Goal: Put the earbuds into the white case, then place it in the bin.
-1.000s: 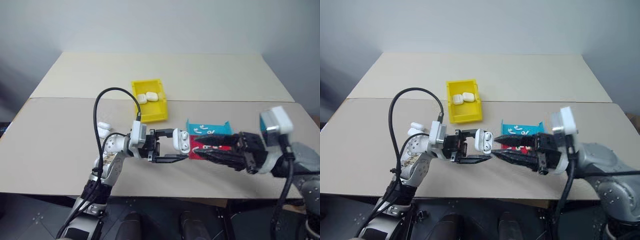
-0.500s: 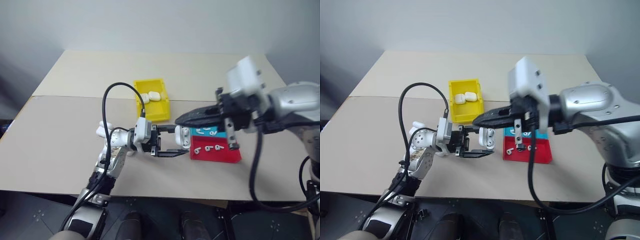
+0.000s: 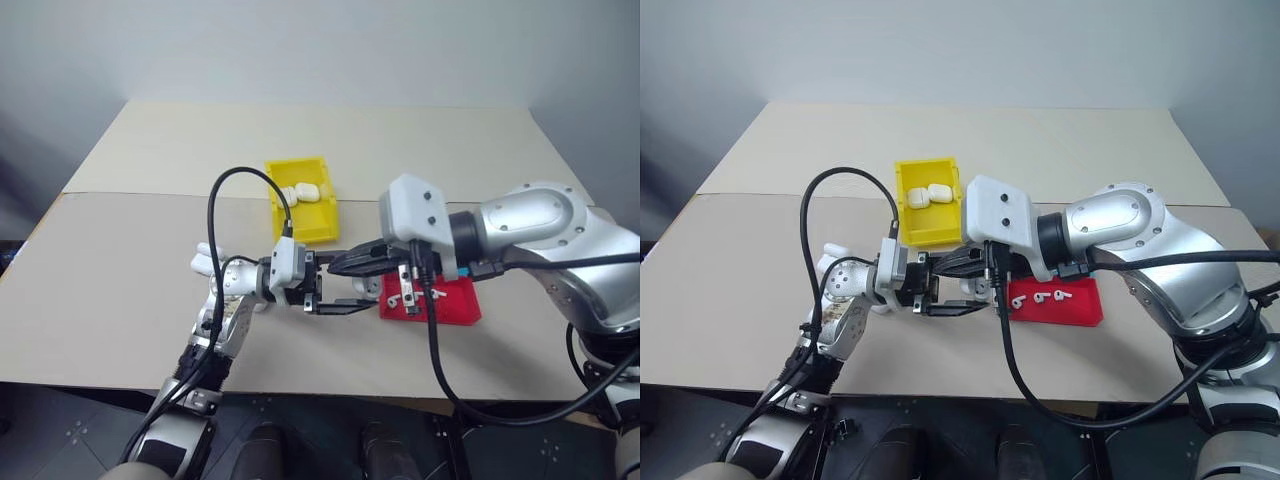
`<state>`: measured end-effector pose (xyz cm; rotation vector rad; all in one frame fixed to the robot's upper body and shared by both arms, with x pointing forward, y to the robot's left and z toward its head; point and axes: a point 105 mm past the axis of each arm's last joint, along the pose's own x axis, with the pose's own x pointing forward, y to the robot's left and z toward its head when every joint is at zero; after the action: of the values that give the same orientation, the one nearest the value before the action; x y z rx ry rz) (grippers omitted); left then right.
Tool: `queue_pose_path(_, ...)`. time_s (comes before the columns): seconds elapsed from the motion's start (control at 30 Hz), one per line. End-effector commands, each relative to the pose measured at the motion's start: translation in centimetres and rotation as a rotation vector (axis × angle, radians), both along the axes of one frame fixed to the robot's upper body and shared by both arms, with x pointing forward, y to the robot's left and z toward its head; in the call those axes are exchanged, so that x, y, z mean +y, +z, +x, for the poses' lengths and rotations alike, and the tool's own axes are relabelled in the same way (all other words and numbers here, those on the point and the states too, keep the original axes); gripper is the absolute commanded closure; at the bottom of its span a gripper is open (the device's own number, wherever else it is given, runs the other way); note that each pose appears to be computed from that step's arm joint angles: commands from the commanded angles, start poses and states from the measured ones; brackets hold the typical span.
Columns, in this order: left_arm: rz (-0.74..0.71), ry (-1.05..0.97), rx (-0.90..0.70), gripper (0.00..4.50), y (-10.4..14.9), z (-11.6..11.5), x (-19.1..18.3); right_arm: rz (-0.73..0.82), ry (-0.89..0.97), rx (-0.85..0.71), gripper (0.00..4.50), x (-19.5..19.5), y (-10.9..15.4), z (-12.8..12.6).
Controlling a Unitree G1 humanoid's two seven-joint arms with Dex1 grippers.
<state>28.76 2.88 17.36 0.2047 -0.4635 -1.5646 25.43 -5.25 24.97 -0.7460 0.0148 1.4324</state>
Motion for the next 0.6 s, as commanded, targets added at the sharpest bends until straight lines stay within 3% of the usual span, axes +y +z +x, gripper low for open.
queue_pose_path(0.03,-0.043,-0.015,-0.057,1.73,1.3,-0.7,-0.1,-0.043,-0.016,-0.038,4.48,-0.7,-0.2,0.2)
queue_pose_path(0.6,-0.057,-0.001,-0.054,1.73,1.4,-0.3,0.3,-0.016,-0.091,-0.074,4.48,-2.5,0.7,0.7)
